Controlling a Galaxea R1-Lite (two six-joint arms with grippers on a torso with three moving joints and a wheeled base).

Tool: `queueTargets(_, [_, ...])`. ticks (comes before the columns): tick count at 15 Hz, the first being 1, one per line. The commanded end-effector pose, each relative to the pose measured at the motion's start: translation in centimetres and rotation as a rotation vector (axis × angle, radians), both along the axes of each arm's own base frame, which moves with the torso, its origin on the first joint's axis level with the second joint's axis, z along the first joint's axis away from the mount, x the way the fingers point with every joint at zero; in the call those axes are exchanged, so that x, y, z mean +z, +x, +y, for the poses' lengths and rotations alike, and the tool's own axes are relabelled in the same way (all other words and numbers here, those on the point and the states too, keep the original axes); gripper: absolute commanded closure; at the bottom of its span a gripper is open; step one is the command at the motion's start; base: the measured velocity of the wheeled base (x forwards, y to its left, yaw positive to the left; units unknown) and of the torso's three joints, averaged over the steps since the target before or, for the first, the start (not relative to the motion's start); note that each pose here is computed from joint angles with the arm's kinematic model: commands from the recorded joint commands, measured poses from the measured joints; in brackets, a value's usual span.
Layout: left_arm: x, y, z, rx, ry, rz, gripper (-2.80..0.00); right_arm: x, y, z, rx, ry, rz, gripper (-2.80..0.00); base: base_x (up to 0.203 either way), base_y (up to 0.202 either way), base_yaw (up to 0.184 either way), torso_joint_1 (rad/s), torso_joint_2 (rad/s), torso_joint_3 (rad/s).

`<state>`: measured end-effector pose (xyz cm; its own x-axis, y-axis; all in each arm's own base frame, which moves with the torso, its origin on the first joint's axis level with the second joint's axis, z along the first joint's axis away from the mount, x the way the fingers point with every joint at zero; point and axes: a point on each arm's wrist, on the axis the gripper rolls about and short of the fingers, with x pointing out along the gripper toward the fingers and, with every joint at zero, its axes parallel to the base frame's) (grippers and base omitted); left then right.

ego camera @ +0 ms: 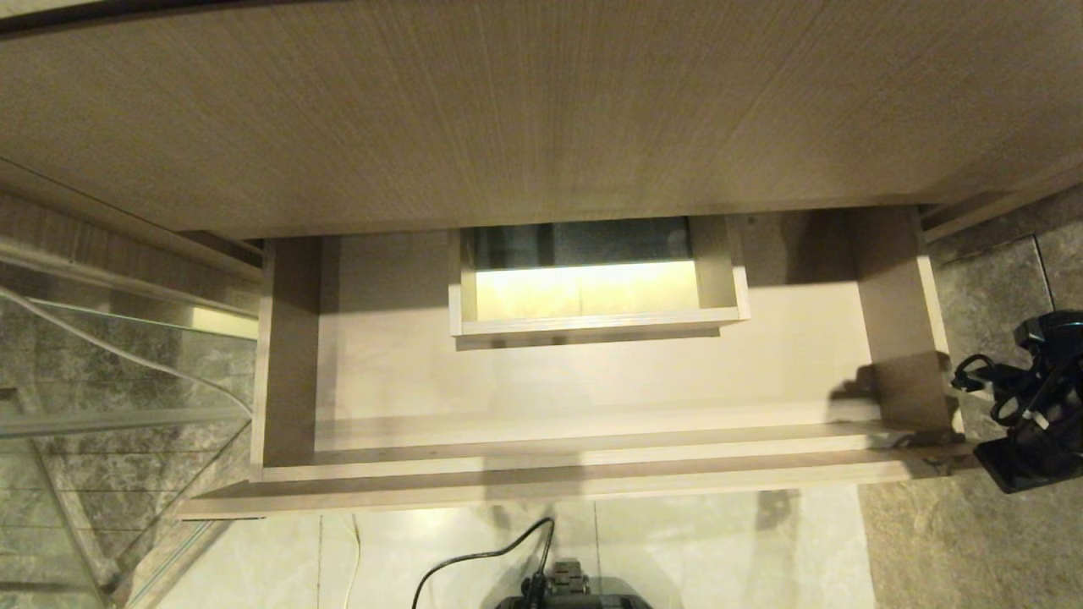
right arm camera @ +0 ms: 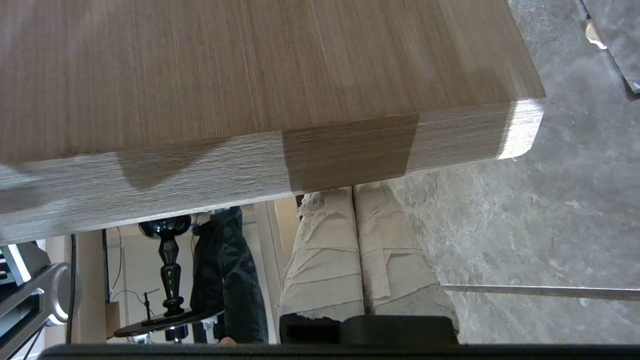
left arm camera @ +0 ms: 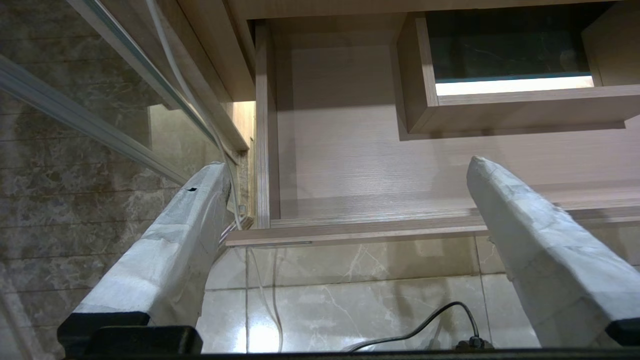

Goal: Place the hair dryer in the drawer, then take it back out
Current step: Close the drawer

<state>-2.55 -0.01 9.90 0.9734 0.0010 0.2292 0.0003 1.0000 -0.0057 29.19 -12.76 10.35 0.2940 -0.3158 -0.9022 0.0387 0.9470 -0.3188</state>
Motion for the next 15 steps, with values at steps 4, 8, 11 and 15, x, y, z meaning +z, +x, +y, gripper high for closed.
queueTargets(4, [-1.1,0.4,0.0,0.001,0.0,0.038,-2.8,0.6,0.2,-0.1,0.002,-0.024,-0.047,0.0,0.0,0.0,0.0,0.0,0.0,0.0])
queueTargets(8, [-1.1,0.4,0.0,0.001,0.0,0.038,-2.8,0.9,0.3,-0.2,0.0,-0.035,-0.075,0.0,0.0,0.0,0.0,0.0,0.0,0.0])
queueTargets(11, [-1.1,0.4,0.0,0.0,-0.001,0.038,-2.8,1.0,0.3,-0.2,0.001,-0.035,-0.079,0.0,0.0,0.0,0.0,0.0,0.0,0.0])
queueTargets(15, [-1.1,0.4,0.0,0.0,0.0,0.038,-2.8,1.3,0.8,-0.3,-0.014,-0.036,-0.107,0.0,0.0,0.0,0.0,0.0,0.0,0.0])
